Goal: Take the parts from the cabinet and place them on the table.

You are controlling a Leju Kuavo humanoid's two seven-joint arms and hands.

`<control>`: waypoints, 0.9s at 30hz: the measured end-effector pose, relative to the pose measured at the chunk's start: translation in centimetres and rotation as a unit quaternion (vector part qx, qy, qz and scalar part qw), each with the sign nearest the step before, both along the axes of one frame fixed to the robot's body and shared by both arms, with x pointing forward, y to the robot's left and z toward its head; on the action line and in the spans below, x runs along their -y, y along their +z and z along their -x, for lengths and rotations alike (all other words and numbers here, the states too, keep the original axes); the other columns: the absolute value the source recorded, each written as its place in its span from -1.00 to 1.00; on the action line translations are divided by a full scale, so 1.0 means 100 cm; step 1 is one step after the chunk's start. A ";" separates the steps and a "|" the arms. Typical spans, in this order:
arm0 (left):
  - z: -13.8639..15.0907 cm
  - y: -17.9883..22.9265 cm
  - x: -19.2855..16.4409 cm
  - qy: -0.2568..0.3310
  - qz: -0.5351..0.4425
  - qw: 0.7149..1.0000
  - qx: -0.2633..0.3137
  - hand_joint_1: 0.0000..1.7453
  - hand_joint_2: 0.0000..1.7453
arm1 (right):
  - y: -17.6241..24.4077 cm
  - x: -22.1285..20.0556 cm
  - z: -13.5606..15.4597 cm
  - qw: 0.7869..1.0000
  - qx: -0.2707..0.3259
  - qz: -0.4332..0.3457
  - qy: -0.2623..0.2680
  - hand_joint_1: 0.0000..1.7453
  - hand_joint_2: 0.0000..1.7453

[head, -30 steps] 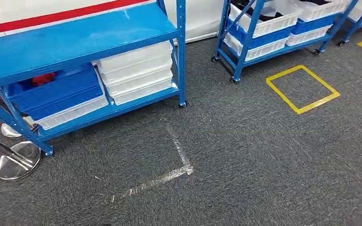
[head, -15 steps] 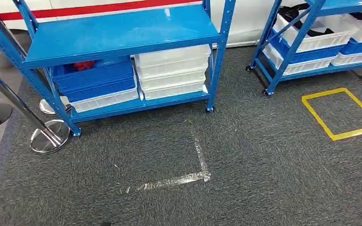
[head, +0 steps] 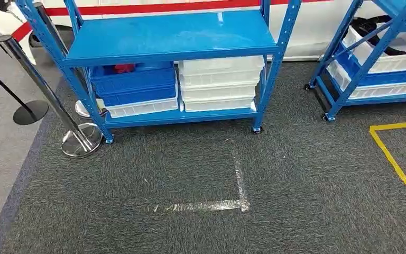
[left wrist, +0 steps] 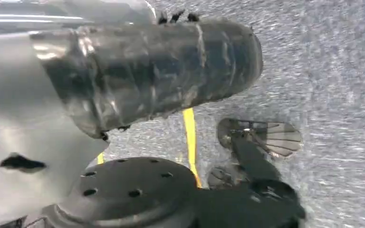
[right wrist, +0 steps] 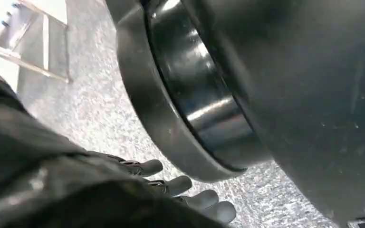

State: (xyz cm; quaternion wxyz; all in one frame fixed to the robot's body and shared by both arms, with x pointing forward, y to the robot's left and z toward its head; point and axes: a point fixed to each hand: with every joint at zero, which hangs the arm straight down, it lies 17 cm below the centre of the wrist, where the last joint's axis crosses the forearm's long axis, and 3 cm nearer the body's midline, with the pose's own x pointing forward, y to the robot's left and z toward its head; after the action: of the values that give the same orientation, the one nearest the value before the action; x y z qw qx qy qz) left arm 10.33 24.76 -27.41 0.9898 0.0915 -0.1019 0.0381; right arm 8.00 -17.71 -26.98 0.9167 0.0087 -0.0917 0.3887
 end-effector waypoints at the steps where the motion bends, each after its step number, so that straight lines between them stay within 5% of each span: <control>1: -0.003 0.000 0.000 0.000 -0.001 1.000 0.002 -1.00 -1.00 | 0.000 0.000 0.001 1.000 -0.005 0.000 -0.004 -1.00 -1.00; 27: 0.008 -0.001 0.005 0.007 0.001 1.000 -0.008 -1.00 -1.00 | -0.004 0.023 -0.005 0.998 0.034 0.050 -0.023 -1.00 -1.00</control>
State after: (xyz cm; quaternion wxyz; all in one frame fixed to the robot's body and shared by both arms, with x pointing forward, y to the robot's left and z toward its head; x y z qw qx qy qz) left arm 9.58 24.24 -27.48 0.9904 0.0917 -0.0933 0.0446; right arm 8.51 -20.06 -27.35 0.9212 -0.0524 -0.1038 0.3712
